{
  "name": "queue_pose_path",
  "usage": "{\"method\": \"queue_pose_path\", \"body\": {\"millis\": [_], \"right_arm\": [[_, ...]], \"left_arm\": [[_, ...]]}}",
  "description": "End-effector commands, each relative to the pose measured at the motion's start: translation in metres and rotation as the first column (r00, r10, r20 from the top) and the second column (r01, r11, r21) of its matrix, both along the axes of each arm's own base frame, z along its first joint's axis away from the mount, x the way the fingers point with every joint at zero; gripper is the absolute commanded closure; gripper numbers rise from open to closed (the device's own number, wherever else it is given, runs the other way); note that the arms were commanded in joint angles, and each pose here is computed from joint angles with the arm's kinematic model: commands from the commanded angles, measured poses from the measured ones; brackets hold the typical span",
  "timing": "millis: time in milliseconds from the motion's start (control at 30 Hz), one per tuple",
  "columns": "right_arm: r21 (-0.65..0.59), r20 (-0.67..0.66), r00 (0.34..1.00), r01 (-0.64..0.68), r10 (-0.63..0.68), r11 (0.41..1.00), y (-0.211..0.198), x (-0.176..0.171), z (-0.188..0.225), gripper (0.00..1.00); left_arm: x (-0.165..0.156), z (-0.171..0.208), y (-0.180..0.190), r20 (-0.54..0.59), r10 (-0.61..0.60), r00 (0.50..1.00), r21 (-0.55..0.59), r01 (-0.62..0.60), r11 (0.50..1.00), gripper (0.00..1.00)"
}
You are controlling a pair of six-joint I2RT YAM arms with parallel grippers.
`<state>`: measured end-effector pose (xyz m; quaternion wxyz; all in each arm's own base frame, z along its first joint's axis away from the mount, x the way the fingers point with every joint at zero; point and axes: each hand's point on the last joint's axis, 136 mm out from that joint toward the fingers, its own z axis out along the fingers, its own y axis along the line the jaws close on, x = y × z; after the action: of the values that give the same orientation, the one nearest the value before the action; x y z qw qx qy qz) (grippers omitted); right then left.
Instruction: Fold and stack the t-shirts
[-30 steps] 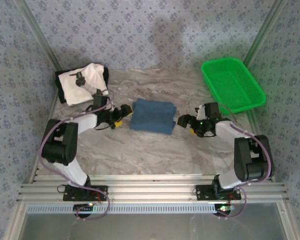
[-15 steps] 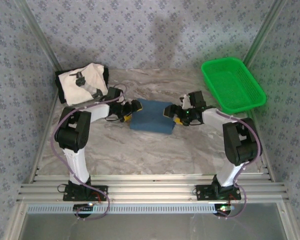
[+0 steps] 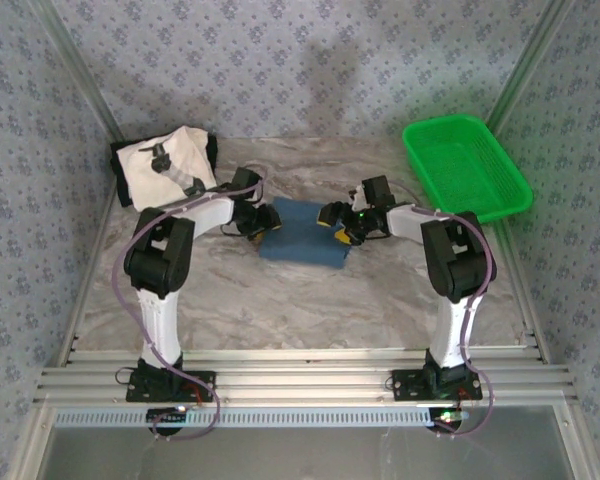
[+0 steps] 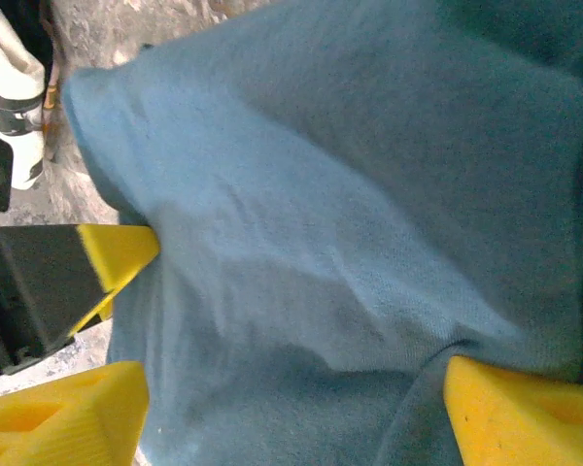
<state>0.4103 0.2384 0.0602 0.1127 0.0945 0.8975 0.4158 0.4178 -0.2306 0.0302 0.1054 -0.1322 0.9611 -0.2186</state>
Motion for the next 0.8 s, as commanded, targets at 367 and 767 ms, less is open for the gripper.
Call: {"method": "queue_pose_path", "body": {"millis": [367, 767], "right_arm": [[0.022, 0.143, 0.988, -0.059, 0.055, 0.998, -0.014, -0.033, 0.083, 0.08], [0.089, 0.354, 0.935, -0.026, -0.007, 0.996, -0.047, -0.065, 0.165, 0.0]], "left_arm": [[-0.004, 0.028, -0.037, 0.048, -0.212, 0.976, 0.194, 0.199, 0.961, 0.97], [0.032, 0.151, 0.03, 0.26, -0.335, 0.906, 0.486, 0.177, 0.856, 1.0]]}}
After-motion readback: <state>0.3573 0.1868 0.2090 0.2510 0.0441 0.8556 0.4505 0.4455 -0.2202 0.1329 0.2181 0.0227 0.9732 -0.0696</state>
